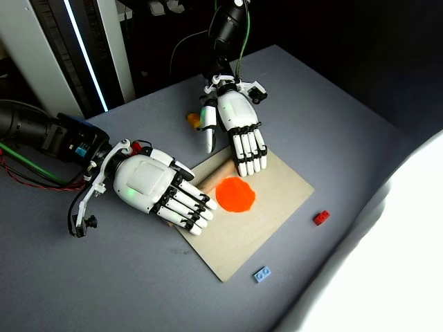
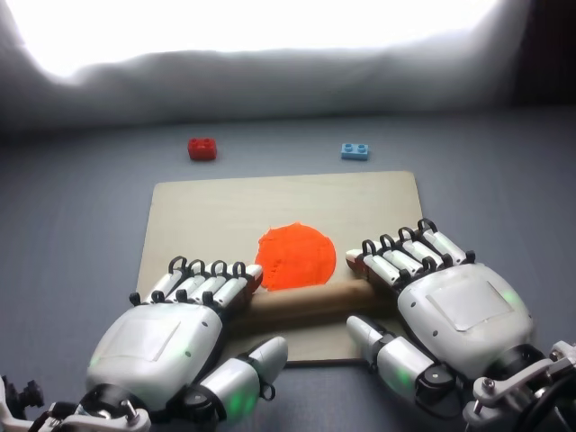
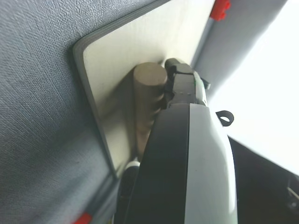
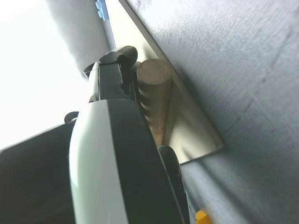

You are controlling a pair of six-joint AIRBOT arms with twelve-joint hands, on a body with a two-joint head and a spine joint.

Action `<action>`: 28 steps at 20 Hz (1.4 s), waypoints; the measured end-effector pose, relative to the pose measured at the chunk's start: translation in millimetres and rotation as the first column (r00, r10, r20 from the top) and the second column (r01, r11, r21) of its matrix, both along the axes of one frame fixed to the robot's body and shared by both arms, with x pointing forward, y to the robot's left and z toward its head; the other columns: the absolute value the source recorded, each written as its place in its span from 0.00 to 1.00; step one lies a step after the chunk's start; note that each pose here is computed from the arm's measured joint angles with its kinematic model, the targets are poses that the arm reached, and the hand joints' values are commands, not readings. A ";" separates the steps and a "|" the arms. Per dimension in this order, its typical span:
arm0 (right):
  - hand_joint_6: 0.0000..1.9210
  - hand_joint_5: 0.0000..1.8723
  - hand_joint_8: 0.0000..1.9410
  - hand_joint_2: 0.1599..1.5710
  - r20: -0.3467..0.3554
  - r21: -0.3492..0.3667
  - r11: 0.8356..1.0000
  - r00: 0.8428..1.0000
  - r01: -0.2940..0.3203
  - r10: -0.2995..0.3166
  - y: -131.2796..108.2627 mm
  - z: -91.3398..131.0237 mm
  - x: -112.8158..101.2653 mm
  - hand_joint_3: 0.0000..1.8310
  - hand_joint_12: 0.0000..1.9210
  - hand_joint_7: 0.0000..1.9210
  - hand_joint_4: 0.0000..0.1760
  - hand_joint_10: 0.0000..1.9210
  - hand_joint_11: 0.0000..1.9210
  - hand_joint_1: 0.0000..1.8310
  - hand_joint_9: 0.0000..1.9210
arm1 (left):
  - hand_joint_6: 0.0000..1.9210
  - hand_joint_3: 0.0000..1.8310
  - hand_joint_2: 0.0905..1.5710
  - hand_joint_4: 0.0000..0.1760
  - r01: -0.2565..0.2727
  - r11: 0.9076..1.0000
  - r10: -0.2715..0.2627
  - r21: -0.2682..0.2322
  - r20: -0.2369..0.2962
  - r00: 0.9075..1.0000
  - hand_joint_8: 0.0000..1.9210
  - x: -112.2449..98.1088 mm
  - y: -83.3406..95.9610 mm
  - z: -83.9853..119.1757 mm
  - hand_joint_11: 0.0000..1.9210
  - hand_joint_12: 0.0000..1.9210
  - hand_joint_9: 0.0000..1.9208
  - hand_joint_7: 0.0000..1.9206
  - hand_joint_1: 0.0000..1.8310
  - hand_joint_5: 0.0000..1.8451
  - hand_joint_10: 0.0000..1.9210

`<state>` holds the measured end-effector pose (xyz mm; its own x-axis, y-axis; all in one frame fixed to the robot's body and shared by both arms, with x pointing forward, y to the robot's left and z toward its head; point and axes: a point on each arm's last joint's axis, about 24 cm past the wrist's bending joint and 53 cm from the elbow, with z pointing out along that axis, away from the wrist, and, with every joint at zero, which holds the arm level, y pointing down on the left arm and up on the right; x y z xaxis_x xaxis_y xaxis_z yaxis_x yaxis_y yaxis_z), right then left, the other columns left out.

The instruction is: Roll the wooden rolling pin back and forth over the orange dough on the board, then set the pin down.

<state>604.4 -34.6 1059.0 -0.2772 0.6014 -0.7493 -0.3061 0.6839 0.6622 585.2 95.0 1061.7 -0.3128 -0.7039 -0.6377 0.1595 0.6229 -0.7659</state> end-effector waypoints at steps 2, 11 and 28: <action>0.15 0.12 0.00 0.98 0.002 -0.004 1.000 1.000 -0.003 0.003 0.0 -0.8 -2.5 0.00 0.31 0.21 0.00 0.19 0.00 0.00 0.10 | 0.00 0.00 0.92 0.00 0.004 1.000 -0.004 -0.002 -0.001 1.000 0.00 -1.2 -0.4 -0.4 0.00 0.20 0.12 0.13 0.00 0.11 0.00; 0.17 0.12 0.00 0.98 0.005 -0.008 1.000 1.000 -0.013 0.013 1.1 -1.4 -6.0 0.00 0.34 0.21 0.00 0.21 0.00 0.00 0.09 | 0.00 0.00 0.92 0.00 0.019 1.000 -0.019 0.012 0.008 1.000 0.00 -4.2 0.1 -1.7 0.00 0.21 0.12 0.12 0.00 0.11 0.00; 0.17 0.11 0.00 0.98 0.000 -0.005 1.000 1.000 -0.015 0.015 3.8 0.2 -4.5 0.00 0.30 0.20 0.00 0.20 0.00 0.00 0.09 | 0.00 0.00 0.92 0.00 0.008 0.998 -0.011 0.056 0.053 0.999 0.00 9.3 2.6 -3.8 0.00 0.18 0.11 0.11 0.00 0.10 0.00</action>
<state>599.8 -30.9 1059.2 -0.2858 0.5937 -0.7522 -0.3167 0.6823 0.6589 594.5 97.6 1057.8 -0.2837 -0.6642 -0.6917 0.2052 0.6625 -0.7204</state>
